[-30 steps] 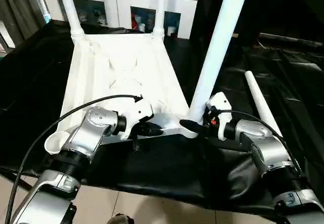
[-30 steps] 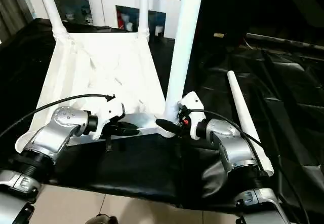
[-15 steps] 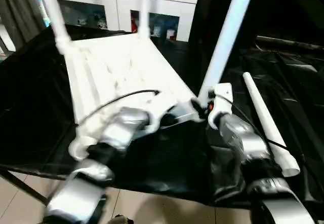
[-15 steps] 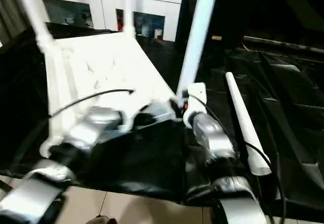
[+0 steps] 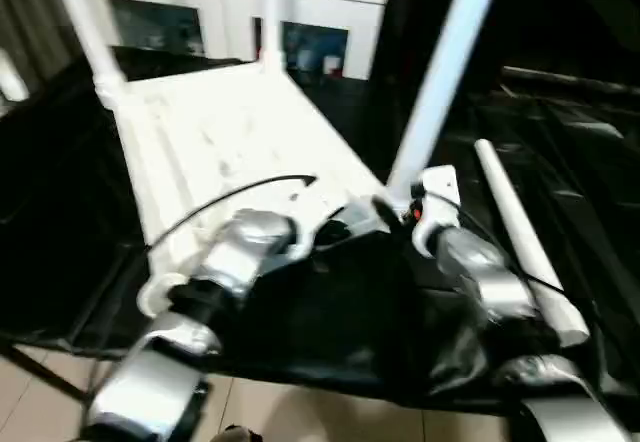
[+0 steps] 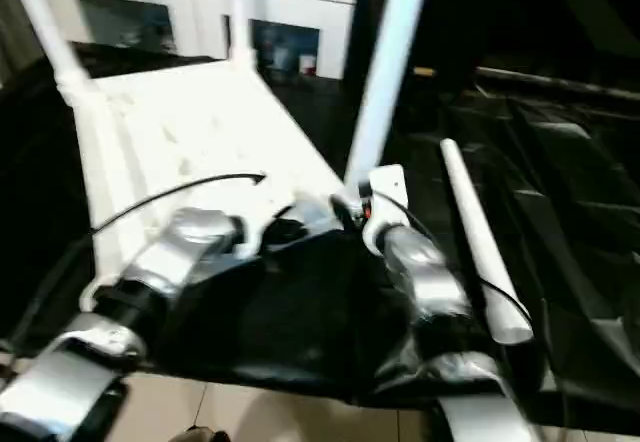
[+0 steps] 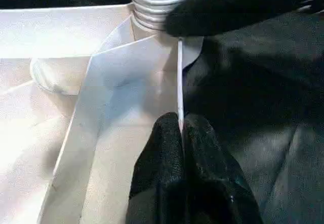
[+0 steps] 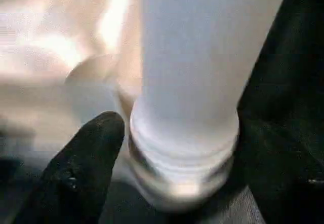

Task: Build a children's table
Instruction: Rotate leg to tighten

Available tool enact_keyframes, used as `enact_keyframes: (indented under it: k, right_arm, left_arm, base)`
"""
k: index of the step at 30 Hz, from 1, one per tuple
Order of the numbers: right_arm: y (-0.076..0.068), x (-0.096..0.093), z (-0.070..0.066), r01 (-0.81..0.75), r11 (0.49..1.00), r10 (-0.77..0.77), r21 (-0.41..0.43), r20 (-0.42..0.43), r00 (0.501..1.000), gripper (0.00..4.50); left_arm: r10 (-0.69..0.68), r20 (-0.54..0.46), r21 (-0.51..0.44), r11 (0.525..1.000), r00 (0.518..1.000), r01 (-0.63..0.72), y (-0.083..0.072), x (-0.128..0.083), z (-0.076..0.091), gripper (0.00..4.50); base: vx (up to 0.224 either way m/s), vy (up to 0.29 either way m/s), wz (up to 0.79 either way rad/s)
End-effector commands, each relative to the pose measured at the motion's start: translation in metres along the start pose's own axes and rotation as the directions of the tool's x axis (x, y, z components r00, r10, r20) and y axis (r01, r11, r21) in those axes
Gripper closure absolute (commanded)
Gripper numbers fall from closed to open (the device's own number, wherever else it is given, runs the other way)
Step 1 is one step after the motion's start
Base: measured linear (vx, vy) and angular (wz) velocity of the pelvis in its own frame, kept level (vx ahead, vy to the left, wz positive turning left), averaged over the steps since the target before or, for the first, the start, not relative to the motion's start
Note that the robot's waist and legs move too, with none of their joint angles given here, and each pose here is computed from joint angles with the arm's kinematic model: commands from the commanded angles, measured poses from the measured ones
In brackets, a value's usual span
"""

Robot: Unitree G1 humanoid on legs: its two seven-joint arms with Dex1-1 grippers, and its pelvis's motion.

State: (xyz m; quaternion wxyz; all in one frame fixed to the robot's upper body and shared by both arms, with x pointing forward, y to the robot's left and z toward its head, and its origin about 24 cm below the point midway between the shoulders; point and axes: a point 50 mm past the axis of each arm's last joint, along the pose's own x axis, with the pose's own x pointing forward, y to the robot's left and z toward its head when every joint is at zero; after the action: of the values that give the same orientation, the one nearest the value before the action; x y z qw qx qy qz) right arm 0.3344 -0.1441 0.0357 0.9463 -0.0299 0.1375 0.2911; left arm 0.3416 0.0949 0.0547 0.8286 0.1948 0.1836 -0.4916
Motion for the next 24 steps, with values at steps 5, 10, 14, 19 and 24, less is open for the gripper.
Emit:
enact_keyframes:
  k: [5,10,14,19,24]
  right_arm:
    - [-0.001,-0.016,0.002,-0.201,0.978,0.201,-0.045,-0.014,0.979,0.61]
    - [-0.003,-0.023,0.004,-0.260,0.964,0.260,-0.049,-0.008,0.966,0.61]
    - [0.002,-0.026,0.002,-0.340,0.939,0.339,-0.050,-0.028,0.940,0.96]
    - [0.006,-0.026,0.000,-0.374,0.927,0.373,-0.041,-0.036,0.927,1.37]
    - [0.007,-0.025,-0.002,-0.373,0.927,0.372,-0.028,-0.043,0.927,1.75]
  left_arm:
    - [-0.204,0.045,0.012,0.979,0.978,0.204,-0.014,-0.016,-0.015,4.50]
    - [-0.265,0.038,0.021,0.964,0.964,0.264,-0.015,-0.027,-0.020,4.50]
    - [-0.279,0.039,0.019,0.960,0.959,0.279,-0.014,-0.033,-0.023,4.50]
    - [-0.282,0.040,0.015,0.959,0.959,0.281,-0.014,-0.035,-0.023,4.50]
    - [-0.272,0.036,0.009,0.962,0.962,0.271,-0.013,-0.035,-0.024,4.50]
  base:
    - [0.000,0.000,0.00]
    - [0.000,0.000,0.00]
    - [0.000,0.000,0.00]
    - [0.000,0.000,0.00]
    - [0.000,0.000,0.00]
